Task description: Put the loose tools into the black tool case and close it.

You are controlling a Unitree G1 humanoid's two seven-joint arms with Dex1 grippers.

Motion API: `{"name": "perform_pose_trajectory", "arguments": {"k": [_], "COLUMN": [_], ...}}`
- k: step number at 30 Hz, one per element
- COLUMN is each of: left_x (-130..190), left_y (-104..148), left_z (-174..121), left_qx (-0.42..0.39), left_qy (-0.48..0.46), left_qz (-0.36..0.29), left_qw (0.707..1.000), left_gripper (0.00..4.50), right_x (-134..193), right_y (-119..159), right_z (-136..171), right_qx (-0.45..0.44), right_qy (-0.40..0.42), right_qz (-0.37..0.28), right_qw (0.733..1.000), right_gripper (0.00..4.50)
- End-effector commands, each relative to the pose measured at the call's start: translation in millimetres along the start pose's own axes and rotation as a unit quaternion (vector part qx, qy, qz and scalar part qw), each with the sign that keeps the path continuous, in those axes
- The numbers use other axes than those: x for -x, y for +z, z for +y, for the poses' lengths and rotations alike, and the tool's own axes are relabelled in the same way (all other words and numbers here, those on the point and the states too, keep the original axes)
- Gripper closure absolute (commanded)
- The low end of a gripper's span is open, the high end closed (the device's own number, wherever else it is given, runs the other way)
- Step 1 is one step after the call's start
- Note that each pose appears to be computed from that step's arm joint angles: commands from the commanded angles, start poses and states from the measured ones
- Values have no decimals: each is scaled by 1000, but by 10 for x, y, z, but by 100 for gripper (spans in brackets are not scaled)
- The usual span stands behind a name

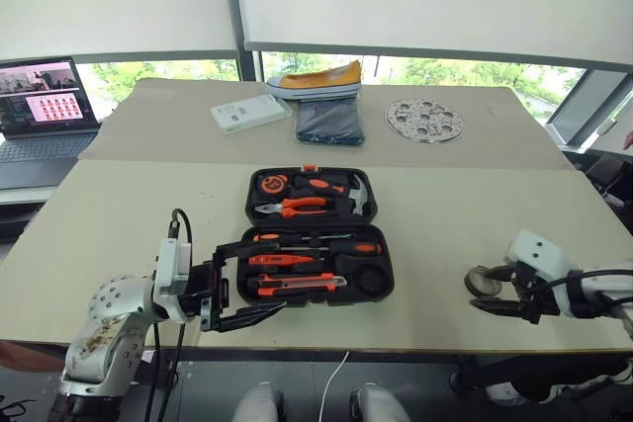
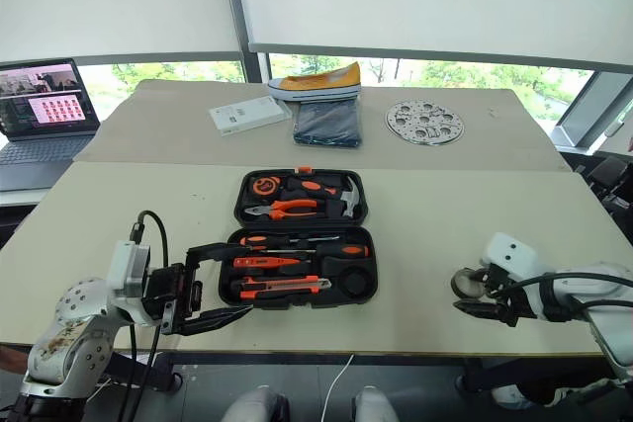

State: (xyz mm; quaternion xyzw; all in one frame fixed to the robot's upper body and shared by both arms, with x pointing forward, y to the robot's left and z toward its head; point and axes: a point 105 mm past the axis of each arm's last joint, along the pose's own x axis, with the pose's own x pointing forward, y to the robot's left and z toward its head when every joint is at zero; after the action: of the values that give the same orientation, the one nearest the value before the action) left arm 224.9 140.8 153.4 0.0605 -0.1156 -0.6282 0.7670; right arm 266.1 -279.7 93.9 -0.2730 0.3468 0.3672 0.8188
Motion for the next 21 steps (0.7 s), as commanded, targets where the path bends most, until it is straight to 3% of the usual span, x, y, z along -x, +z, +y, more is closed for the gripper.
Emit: {"name": "perform_pose_trajectory", "arguments": {"k": [1, 6, 9, 13, 17, 21], "left_x": [7, 16, 53, 162, 234, 274], "left_y": [29, -12, 3, -15, -71, -100], "left_z": [-42, -119, -71, -33, -22, -89], "left_qx": [-24, -18, -21, -11, 1, -2], "left_qy": [1, -2, 14, 35, 57, 62], "left_qz": [1, 3, 4, 12, 12, 19], "left_qw": [1000, 1000, 1000, 999, 998, 998], "left_gripper": [0, 0, 0, 0, 0, 0], "right_x": [-23, -29, 6, 99, -38, -360], "right_y": [120, 171, 527, 1329, 1592, 1574], "right_z": [-75, -91, 22, 660, 1024, 1005], "right_qx": [28, 53, 79, 135, 155, 171], "right_qy": [2, 21, 60, 225, 290, 267], "right_qz": [-19, -26, -95, -249, -253, -203], "right_qw": [999, 998, 990, 932, 910, 926], "right_gripper": [267, 444, 448, 448, 448, 448]}}
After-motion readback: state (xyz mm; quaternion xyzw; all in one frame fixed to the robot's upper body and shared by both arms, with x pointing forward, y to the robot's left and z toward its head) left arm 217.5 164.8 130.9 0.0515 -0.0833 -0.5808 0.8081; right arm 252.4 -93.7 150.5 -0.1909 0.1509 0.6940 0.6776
